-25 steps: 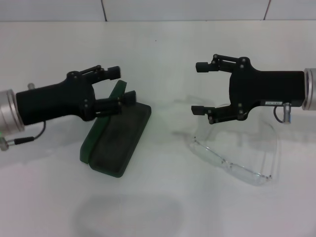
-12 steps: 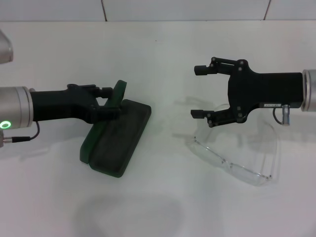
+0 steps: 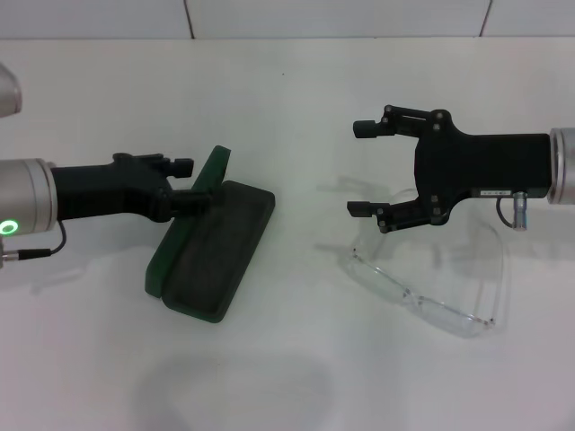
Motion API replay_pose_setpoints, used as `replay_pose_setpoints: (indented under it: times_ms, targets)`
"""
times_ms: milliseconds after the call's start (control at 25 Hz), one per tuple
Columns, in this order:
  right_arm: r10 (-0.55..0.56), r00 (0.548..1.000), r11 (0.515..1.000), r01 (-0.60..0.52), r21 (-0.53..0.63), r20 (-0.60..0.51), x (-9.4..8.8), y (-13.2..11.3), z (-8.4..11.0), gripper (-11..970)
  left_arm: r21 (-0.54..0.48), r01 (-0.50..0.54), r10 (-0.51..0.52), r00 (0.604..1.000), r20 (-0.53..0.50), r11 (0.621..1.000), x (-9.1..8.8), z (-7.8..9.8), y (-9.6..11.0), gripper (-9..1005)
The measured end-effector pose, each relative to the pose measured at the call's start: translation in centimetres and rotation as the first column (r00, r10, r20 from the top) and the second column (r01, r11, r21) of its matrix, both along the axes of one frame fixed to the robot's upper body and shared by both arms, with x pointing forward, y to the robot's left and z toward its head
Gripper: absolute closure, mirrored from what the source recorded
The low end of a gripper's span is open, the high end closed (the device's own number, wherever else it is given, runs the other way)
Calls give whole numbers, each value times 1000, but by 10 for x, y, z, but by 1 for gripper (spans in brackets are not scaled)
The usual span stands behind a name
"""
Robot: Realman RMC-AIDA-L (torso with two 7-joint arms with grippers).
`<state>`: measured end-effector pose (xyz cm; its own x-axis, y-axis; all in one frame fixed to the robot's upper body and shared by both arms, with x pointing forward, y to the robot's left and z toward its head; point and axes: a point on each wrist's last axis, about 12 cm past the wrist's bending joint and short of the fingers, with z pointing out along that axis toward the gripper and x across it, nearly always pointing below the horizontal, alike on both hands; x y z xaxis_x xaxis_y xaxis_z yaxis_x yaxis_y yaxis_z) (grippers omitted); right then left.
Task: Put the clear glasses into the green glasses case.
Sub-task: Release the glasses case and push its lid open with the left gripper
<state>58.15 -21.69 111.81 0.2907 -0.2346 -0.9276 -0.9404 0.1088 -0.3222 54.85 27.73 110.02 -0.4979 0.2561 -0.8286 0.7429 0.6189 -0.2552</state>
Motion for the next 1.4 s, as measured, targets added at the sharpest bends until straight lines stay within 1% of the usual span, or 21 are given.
replay_pose_setpoints:
  times_ms: [360, 760, 1000, 1120, 1280, 1320, 1400]
  targets:
    - [18, 1000, 1000, -18, -14, 3, -1, 4, -2, 75, 43, -38, 39, 999, -22, 998, -2, -10, 5, 292]
    - [35, 999, 999, -35, -29, 17, -3, 9, -3, 75, 54, -48, 49, 999, -18, 997, -2, -11, 8, 313]
    - [46, 999, 998, -45, -43, 20, -5, 11, -5, 75, 53, -104, 103, 995, 11, 993, 5, -6, 16, 539]
    - [48, 999, 998, -47, -46, 20, -6, 11, -6, 75, 53, -115, 114, 993, 35, 992, 9, -1, 20, 772]
    - [56, 998, 997, -55, -53, 24, -9, 10, -8, 75, 71, -92, 86, 992, 90, 993, 22, 10, 16, 842]
    - [58, 998, 997, -56, -58, 23, -11, 10, -10, 75, 85, -76, 68, 993, 96, 993, 27, 14, 12, 859]
    - [57, 998, 997, -55, -62, 24, -13, 10, -12, 75, 95, -65, 56, 994, 97, 993, 30, 16, 10, 894]
